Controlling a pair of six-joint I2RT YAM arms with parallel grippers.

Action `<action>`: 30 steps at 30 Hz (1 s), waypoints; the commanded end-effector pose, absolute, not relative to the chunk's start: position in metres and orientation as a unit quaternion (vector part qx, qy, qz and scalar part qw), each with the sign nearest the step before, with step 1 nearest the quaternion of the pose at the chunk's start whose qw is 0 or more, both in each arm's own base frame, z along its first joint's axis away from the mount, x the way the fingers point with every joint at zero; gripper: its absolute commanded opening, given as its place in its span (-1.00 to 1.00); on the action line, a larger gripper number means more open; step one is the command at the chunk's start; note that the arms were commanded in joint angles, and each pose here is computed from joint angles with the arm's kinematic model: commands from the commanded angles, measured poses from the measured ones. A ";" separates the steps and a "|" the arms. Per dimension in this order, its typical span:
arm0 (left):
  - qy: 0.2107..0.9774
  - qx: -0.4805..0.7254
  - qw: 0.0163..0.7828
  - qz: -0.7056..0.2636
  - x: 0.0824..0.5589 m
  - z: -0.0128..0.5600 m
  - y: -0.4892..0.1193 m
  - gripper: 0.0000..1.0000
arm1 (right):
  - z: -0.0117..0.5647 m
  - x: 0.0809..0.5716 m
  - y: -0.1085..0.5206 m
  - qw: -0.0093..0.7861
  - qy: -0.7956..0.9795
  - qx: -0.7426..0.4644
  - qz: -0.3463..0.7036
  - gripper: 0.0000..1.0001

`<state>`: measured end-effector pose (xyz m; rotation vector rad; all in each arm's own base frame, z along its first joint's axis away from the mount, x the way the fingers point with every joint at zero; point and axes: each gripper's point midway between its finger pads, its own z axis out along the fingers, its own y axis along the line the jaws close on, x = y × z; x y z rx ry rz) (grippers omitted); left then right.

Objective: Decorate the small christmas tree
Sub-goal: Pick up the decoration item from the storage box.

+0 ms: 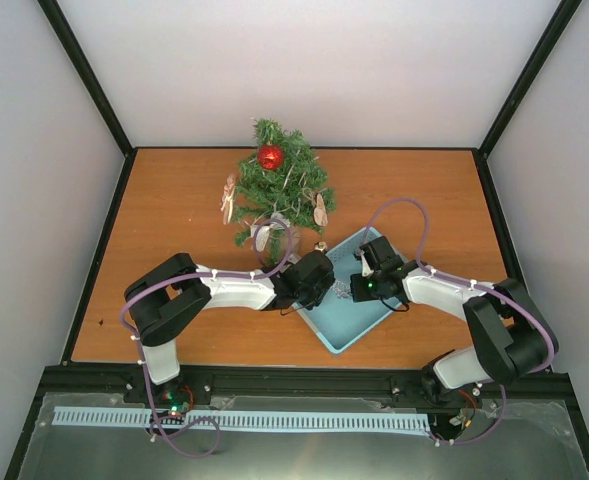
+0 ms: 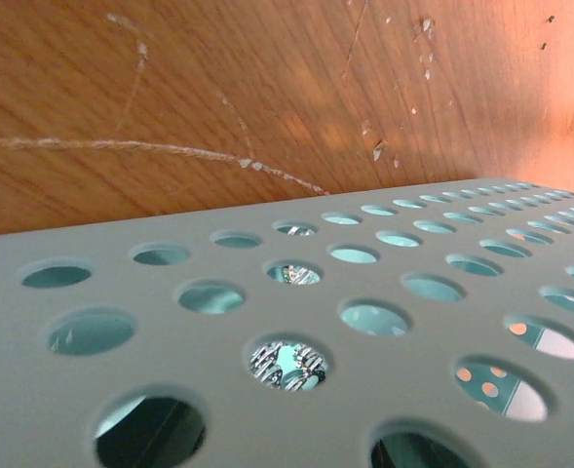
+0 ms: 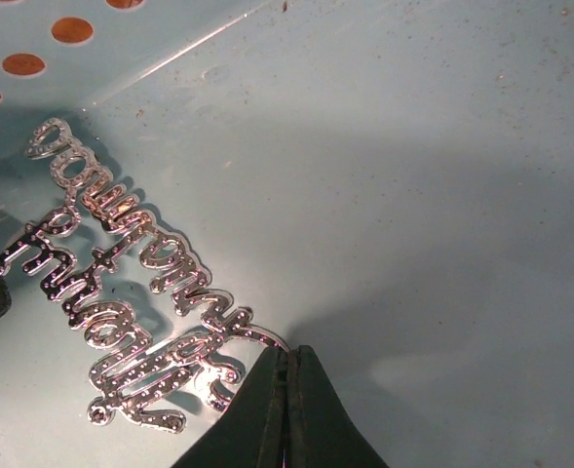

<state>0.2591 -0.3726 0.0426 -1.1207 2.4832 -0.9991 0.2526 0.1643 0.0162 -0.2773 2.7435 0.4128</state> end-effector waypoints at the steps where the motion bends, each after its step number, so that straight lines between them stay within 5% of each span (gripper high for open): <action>1: 0.849 -0.398 0.107 -0.330 0.254 0.031 -0.371 -0.24 | -0.004 0.229 0.156 0.118 0.978 -0.108 0.135 -0.92; 30: 0.863 -0.411 0.077 -0.285 0.236 0.029 -0.367 -0.17 | -0.005 0.220 0.161 0.084 0.978 -0.119 0.148 -0.88</action>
